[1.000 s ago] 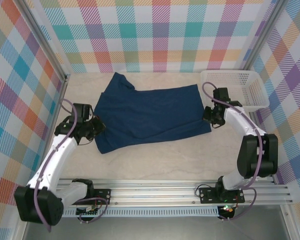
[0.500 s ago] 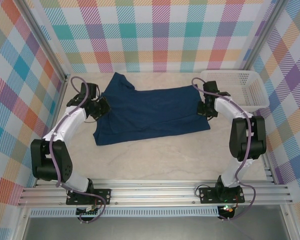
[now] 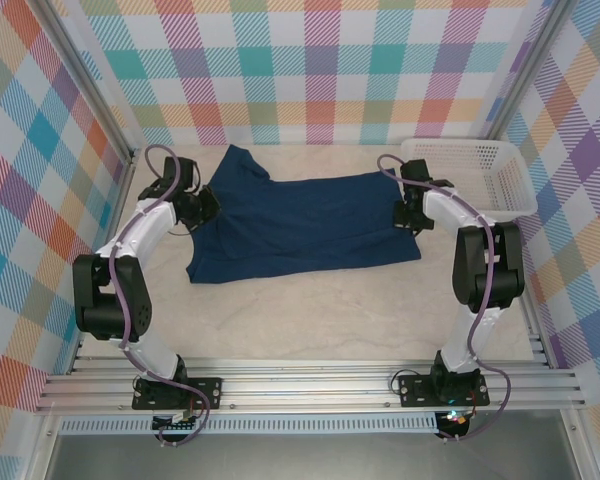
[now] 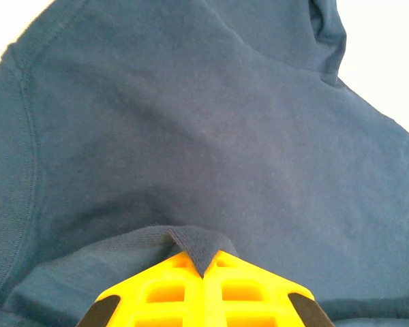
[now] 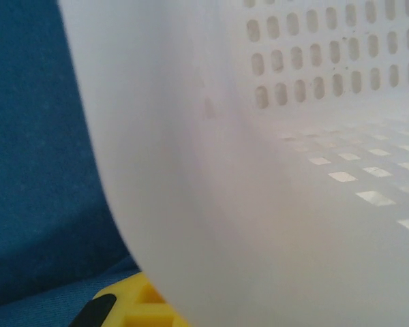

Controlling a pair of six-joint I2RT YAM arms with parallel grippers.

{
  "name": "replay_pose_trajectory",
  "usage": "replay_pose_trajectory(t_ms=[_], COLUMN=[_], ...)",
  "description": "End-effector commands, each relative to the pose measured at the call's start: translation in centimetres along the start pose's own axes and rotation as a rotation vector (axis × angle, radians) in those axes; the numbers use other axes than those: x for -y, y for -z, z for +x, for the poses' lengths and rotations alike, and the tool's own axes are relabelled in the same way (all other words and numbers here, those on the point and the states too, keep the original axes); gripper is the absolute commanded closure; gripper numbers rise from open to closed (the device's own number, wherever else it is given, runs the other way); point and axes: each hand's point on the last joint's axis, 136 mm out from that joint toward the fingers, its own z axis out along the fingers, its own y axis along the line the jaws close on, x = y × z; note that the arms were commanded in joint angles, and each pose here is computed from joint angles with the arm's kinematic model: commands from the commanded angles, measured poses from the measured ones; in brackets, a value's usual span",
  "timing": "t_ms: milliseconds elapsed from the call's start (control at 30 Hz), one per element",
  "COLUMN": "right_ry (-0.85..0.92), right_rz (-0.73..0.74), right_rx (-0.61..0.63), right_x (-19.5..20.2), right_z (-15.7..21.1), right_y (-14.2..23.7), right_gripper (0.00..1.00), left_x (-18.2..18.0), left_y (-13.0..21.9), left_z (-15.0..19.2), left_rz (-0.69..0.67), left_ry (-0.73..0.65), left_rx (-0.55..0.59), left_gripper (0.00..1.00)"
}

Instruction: Fold the inside-out t-shirt

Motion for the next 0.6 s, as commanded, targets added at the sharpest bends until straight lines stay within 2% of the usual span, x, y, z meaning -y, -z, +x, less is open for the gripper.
replay_pose_trajectory(t_ms=[0, 100, 400, 533, 567], right_ry=[0.015, 0.019, 0.029, 0.033, 0.033], right_rz=[0.032, 0.033, 0.023, 0.025, 0.020], right_rx=[0.045, 0.044, 0.047, 0.063, 0.069], right_x=[0.2, 0.1, -1.8, -2.7, -2.9], right_z=[-1.9, -2.2, -3.1, -3.8, -4.0], right_y=[0.8, 0.5, -1.8, -2.5, -2.4], right_gripper=[0.91, 0.91, 0.87, 0.76, 0.72], left_x=[1.0, 0.9, 0.3, -0.5, -0.4], left_y=[1.9, 1.8, -2.0, -4.2, -5.0], left_z=[-2.6, -2.8, -3.3, -4.4, -4.5], left_rz=[0.048, 0.051, 0.029, -0.025, -0.014], left_ry=[-0.005, 0.002, 0.017, 0.019, 0.023], left_rx=[0.064, 0.070, 0.031, 0.046, 0.042], left_gripper=[1.00, 1.00, 1.00, 1.00, 0.95])
